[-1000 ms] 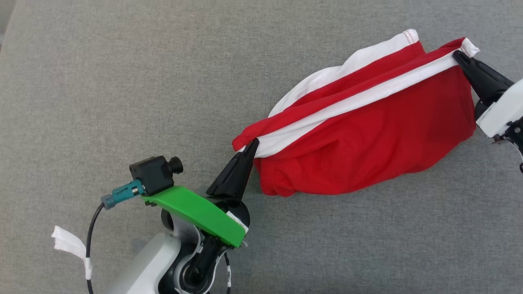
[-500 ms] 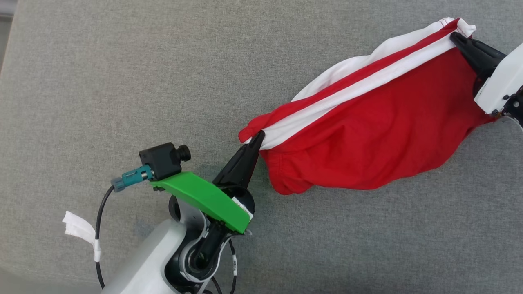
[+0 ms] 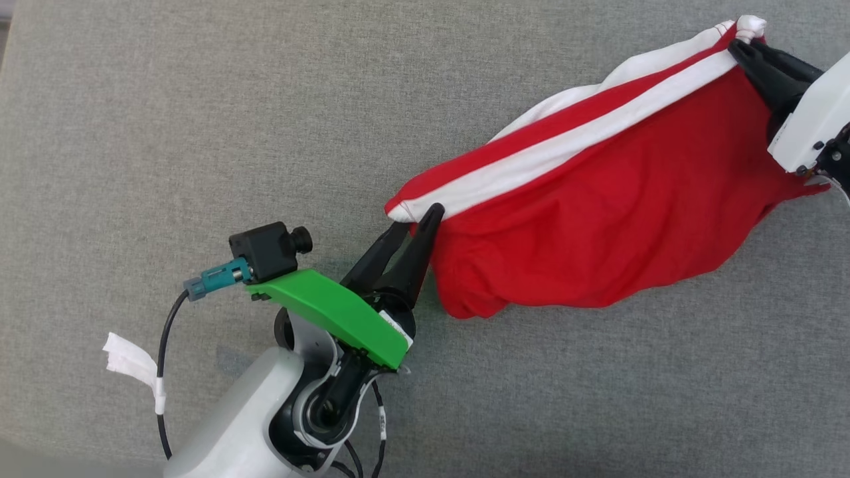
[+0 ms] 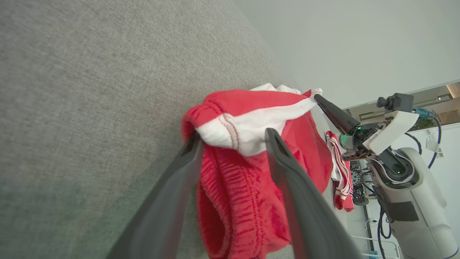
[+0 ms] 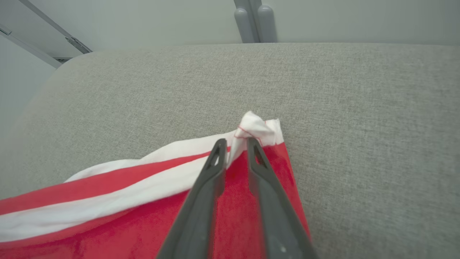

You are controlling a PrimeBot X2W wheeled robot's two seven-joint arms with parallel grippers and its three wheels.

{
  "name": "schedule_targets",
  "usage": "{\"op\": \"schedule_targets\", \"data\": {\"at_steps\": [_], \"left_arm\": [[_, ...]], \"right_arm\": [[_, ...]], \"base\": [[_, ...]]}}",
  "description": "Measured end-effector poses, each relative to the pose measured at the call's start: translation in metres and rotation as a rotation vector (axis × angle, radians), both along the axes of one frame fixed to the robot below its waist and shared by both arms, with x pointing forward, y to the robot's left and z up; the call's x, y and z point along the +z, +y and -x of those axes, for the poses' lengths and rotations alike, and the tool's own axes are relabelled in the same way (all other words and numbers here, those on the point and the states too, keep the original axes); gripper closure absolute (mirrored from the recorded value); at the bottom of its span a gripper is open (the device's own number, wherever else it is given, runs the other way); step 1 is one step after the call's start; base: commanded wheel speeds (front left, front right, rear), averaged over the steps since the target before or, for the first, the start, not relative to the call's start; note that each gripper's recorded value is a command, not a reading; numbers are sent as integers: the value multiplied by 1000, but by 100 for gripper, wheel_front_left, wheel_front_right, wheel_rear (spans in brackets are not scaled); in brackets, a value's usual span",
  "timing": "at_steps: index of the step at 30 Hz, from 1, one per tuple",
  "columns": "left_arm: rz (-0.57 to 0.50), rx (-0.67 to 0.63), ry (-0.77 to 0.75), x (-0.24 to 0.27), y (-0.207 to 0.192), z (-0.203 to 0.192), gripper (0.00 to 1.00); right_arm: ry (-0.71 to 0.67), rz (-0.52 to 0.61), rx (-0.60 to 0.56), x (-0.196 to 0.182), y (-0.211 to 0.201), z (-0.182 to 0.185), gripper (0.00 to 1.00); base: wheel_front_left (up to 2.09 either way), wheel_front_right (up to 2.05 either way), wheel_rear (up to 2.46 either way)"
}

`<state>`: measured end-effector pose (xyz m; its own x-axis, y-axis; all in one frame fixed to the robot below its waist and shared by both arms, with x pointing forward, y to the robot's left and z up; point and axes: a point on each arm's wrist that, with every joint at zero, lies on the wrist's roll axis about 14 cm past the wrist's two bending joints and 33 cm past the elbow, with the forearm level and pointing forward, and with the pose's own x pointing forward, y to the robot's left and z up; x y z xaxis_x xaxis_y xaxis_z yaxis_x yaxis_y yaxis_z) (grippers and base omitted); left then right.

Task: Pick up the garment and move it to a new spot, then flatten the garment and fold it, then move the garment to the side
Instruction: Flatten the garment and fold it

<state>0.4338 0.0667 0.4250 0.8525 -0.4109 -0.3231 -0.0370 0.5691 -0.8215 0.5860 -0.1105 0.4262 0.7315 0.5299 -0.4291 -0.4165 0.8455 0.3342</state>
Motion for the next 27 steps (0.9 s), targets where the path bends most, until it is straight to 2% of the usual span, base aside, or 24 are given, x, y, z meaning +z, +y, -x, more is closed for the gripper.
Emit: {"op": "schedule_targets", "data": {"at_steps": [13,20,22,27], "left_arm": [[-63,69,-27,-3,13,-7,0],[-303,165,-234,21,42,-18,0],[-365,185,-283,30,48,-16,0],[-485,292,-401,61,69,-5,0]], "right_arm": [[-168,-27,-33,24,5,-19,0],[-363,185,20,39,-18,-14,0],[-346,203,30,32,-20,-3,0],[-190,271,113,0,-16,41,0]], "base": [[0,0,0],[0,0,0],[0,0,0],[0,0,0]]}}
